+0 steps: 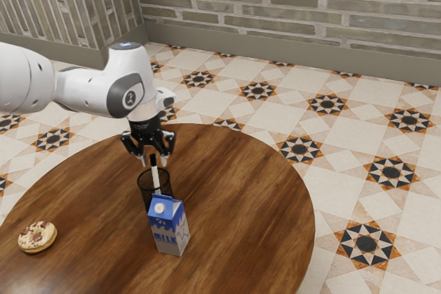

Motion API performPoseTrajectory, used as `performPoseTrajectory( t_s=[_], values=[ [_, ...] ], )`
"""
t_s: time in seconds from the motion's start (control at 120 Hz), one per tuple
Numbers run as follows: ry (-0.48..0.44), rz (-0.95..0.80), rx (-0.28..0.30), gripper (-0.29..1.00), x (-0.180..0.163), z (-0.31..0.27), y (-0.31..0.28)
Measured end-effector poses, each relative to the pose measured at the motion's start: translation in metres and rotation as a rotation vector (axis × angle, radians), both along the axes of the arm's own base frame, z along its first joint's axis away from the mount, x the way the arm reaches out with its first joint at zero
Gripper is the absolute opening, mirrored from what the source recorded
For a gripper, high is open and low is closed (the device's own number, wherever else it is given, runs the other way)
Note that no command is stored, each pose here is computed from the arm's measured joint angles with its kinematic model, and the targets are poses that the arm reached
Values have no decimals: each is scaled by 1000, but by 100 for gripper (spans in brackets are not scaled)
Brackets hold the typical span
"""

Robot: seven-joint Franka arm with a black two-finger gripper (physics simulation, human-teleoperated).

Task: Take the marker out of the pen holder and place it to the left of the pen holder.

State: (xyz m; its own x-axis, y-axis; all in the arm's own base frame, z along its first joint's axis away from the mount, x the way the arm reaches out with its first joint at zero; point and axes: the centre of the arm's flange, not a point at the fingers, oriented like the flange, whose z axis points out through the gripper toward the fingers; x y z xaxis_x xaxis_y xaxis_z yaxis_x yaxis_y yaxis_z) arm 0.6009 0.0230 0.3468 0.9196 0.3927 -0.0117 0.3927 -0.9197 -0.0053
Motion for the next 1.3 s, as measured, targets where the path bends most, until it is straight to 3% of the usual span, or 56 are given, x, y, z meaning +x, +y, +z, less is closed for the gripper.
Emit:
performPoseTrajectory(
  t_s=[0.233,0.75,1.108,1.3],
  values=[
    [-4,-15,17,16,1,1,-3],
    [-16,-14,25,-3,-4,11,-3],
    [-212,-20,64,-8,-23,157,12],
    [-119,-11,159,-8,-30,178,37]
  ],
)
